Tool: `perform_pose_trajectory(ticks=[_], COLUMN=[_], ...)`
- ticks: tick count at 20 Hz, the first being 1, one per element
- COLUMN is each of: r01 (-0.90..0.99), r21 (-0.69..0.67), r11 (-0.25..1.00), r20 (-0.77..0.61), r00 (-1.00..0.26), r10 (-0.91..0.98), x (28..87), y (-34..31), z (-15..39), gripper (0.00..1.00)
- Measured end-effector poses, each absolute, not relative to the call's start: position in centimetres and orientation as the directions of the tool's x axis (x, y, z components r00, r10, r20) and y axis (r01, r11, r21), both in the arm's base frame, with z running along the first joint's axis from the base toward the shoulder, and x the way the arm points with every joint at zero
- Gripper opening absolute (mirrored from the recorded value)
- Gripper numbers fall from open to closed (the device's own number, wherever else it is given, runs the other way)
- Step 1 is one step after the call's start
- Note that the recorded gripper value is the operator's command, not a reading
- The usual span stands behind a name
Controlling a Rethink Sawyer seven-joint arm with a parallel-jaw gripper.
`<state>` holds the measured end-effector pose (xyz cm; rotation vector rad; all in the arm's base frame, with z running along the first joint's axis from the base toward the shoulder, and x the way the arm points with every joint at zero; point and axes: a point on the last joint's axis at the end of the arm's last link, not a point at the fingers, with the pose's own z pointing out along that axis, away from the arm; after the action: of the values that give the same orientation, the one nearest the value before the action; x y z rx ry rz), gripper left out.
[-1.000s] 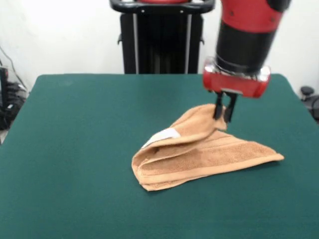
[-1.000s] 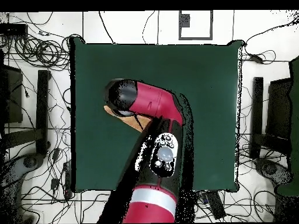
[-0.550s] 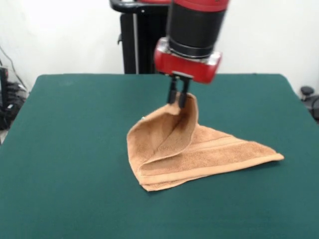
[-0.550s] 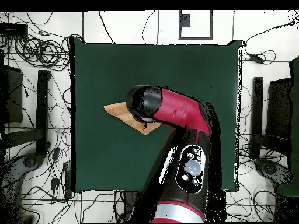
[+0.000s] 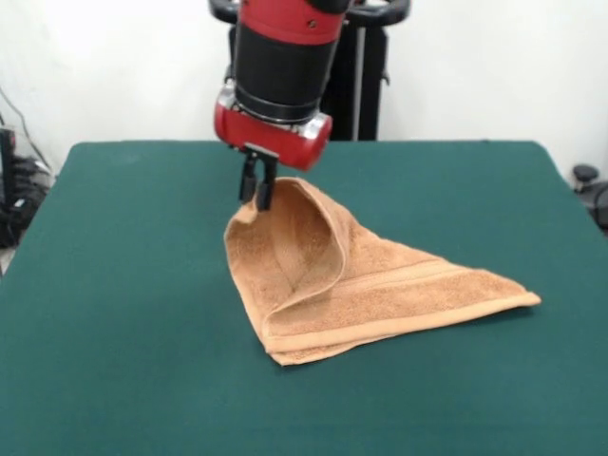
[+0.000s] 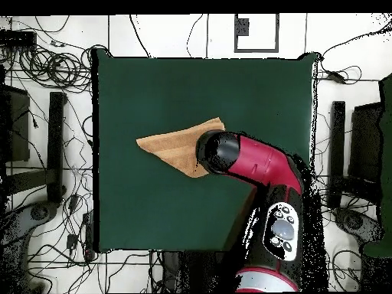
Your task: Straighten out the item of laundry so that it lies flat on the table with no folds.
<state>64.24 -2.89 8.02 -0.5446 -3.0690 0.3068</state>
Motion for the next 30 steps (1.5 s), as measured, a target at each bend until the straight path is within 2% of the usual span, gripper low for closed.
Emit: perform_pose_trajectory(ticks=[15, 30], r01=[0.374, 0.401], r21=[-0.209, -0.218], r11=[0.903, 0.89], r20=[0.032, 0.06], r00=[-0.921, -0.905], r10=[0.389, 0.422], x=[59.6, 56.9], y=[-6.0, -8.8], z=[5.8, 6.3], gripper=[0.0, 0.0])
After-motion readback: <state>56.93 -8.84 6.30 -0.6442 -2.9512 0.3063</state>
